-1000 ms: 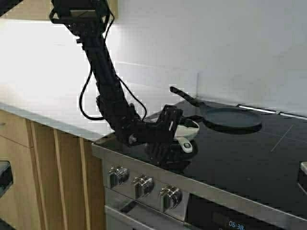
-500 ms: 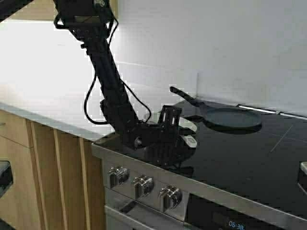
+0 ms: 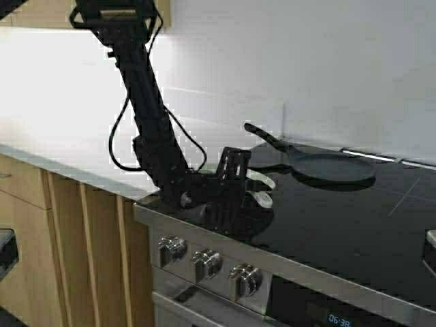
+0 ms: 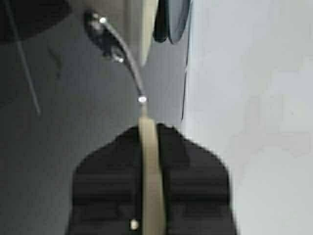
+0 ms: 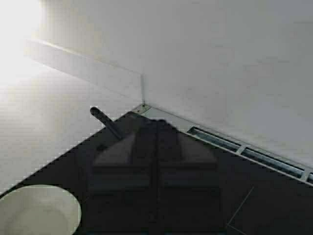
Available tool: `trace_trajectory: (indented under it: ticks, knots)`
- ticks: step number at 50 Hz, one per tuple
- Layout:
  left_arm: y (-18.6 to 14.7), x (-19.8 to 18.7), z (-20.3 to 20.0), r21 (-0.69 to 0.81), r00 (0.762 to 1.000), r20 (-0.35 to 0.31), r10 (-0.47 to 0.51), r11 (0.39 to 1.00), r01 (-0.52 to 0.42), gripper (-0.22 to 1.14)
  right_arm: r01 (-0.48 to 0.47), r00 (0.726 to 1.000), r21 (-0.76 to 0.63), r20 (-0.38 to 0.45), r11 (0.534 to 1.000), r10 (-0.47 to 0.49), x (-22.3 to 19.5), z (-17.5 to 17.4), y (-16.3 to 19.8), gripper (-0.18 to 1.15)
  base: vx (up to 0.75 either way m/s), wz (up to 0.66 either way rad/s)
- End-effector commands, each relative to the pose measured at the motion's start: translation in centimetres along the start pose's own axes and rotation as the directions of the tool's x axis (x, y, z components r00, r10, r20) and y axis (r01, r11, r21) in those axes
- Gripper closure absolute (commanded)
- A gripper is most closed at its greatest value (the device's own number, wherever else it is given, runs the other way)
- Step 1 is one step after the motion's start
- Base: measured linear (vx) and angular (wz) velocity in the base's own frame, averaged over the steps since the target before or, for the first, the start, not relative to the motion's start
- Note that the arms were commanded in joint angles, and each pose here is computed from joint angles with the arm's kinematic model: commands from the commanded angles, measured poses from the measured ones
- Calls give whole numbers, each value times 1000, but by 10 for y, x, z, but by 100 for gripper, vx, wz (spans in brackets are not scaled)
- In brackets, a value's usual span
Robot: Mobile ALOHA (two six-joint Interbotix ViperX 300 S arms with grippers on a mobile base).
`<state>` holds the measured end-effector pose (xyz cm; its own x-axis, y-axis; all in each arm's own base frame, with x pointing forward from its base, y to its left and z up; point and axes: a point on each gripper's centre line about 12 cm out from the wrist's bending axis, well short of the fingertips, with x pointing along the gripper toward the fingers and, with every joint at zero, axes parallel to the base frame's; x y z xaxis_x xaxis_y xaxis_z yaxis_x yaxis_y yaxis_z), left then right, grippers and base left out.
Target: Wash the pan
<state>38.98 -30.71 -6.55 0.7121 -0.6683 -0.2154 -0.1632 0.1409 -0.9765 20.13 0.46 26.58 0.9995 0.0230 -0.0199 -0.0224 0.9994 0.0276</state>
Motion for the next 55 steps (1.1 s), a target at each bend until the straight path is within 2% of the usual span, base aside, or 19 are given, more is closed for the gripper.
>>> trace_trajectory:
  ticks: [1, 8, 15, 25, 42, 55]
  knots:
    - [-50, -11, 3, 25, 995, -10, -103, 994, 103, 89, -2, 1000, -2, 11, 1000, 2, 2, 4, 0, 90, -1, 11]
    - [-61, -28, 2, 32, 988, -33, -153, 988, 154, 89, -2, 1000, -3, 5, 1000, 2, 1, 2, 0, 90, -1, 18]
    - [-60, -43, 1, 25, 986, -32, -162, 986, 163, 89, -2, 1000, -2, 8, 1000, 2, 1, 3, 0, 90, 0, 24]
    - [-64, -50, 1, 22, 979, -35, -200, 979, 201, 89, -3, 1000, -3, 18, 1000, 3, 2, 8, 1, 90, 0, 36]
    - [-88, -52, 0, 30, 968, -39, -248, 968, 250, 89, -3, 1000, -3, 9, 1000, 3, 1, 6, 1, 90, -1, 63]
    - [-87, -63, -6, 43, 972, -58, -228, 972, 231, 89, -11, 1000, -2, -2, 1000, 11, 1, 3, 2, 90, 2, 64]
